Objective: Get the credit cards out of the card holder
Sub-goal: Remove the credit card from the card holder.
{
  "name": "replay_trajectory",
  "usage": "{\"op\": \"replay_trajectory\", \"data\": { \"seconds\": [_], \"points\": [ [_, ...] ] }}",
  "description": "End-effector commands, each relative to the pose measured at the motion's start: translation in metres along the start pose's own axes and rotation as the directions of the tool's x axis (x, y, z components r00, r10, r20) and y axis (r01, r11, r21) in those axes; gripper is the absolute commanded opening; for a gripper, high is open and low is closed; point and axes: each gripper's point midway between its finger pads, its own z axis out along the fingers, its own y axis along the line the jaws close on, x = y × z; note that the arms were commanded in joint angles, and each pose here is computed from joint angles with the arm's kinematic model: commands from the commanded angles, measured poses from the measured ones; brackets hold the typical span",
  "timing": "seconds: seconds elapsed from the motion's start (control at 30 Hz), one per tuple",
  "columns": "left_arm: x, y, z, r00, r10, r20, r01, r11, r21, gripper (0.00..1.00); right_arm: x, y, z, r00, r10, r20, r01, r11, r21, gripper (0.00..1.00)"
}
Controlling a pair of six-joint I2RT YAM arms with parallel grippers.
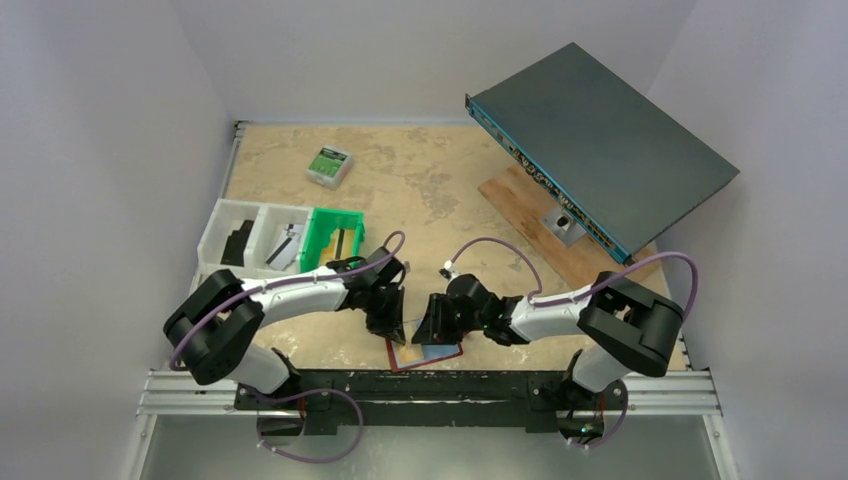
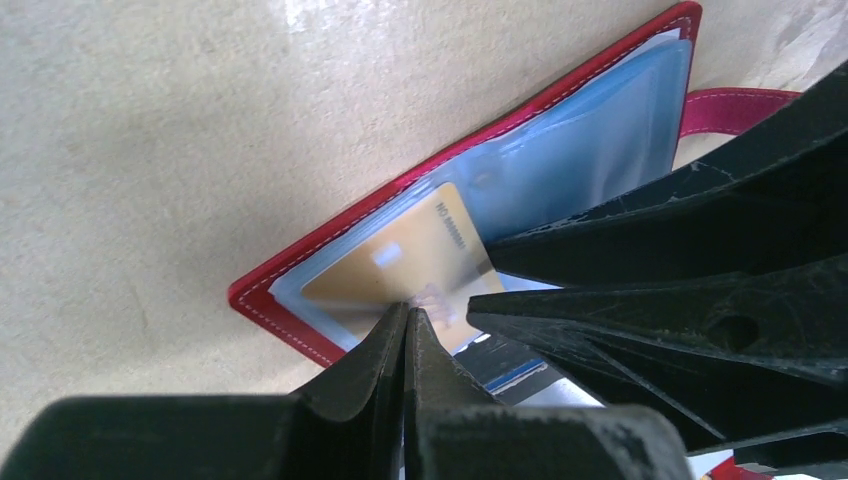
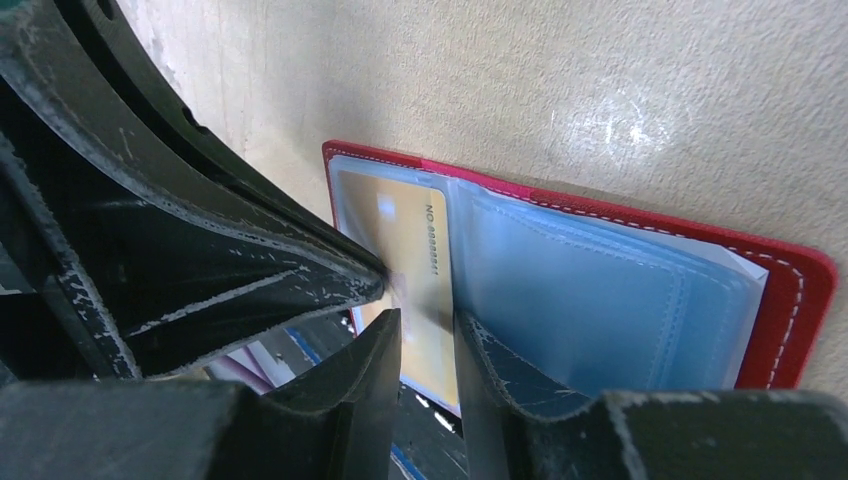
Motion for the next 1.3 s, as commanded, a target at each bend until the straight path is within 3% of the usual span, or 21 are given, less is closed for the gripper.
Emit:
{"op": "replay_trajectory", "data": {
  "seconds": [0.0,0.2,0.53,1.27],
  "points": [
    [0.001,0.007,0.012,1.0,-0.003,-0.005,0.002,0.999,-0.046,0.0,0.01,-0.025,0.006,0.999,0.033,-0.03,-0.032,0.999,0.041,0.28],
    [0.003,0.006,0.014,1.0,-0.008,-0.008,0.008,0.999,-0.036,0.0,0.014,-0.034,0.007,0.995,0.084,-0.05,-0.084,0.996,0.016,0.27],
    [-0.002,0.012,-0.03,0.995,0.031,0.094,-0.022,0.995,-0.096,0.0,0.015,-0.045,0.006,0.993,0.109,-0.042,-0.108,0.994,0.033,0.27],
    [0.002,0.014,-0.002,0.999,0.013,0.033,-0.01,0.996,-0.084,0.0,0.019,-0.048,0.01,0.991,0.12,-0.061,-0.118,0.993,0.025,0.28]
  ]
}}
